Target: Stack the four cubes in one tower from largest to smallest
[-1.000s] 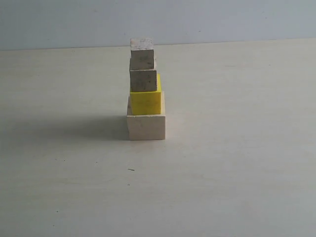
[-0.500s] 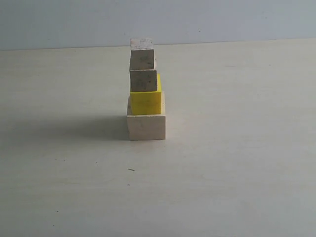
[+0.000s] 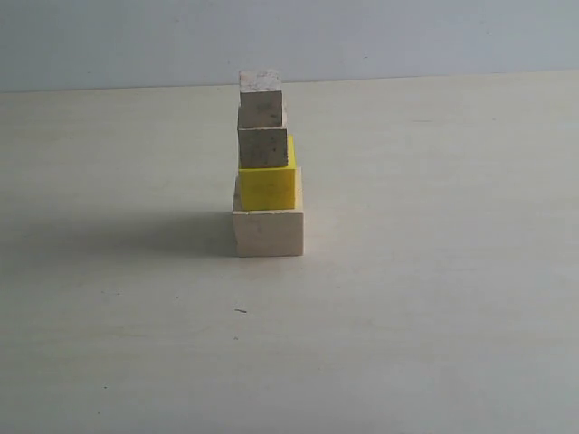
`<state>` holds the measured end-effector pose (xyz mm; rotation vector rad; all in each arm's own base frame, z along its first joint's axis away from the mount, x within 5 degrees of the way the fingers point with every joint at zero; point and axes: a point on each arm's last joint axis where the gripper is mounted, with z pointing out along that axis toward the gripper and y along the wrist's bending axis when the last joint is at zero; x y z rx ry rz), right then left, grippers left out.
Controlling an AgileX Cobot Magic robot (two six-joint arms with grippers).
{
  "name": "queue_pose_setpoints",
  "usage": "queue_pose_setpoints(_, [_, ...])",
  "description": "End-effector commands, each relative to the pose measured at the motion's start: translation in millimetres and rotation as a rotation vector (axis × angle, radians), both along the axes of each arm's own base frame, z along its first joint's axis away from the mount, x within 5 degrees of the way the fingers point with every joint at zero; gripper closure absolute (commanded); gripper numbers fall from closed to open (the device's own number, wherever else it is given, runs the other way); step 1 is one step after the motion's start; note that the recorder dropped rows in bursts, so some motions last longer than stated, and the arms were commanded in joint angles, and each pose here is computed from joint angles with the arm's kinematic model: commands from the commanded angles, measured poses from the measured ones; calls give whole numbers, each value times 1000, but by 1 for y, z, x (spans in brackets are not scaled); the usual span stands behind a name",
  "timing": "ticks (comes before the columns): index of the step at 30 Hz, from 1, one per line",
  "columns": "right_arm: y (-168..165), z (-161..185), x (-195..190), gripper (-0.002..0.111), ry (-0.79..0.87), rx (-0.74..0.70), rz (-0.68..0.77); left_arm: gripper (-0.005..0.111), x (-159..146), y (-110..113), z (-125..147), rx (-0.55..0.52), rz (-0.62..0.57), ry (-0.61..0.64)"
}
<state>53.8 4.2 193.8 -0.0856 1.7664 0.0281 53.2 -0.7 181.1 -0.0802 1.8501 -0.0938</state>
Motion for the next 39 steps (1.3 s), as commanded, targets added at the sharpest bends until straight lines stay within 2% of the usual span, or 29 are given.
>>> queue_pose_setpoints(1, [0, -10, 0, 108, 43, 13, -7, 107, 0, 0, 0, -11, 2, -9])
queue_pose_setpoints(39, [0, -11, 0, 108, 54, 10, -6, 107, 0, 0, 0, -13, 2, -9])
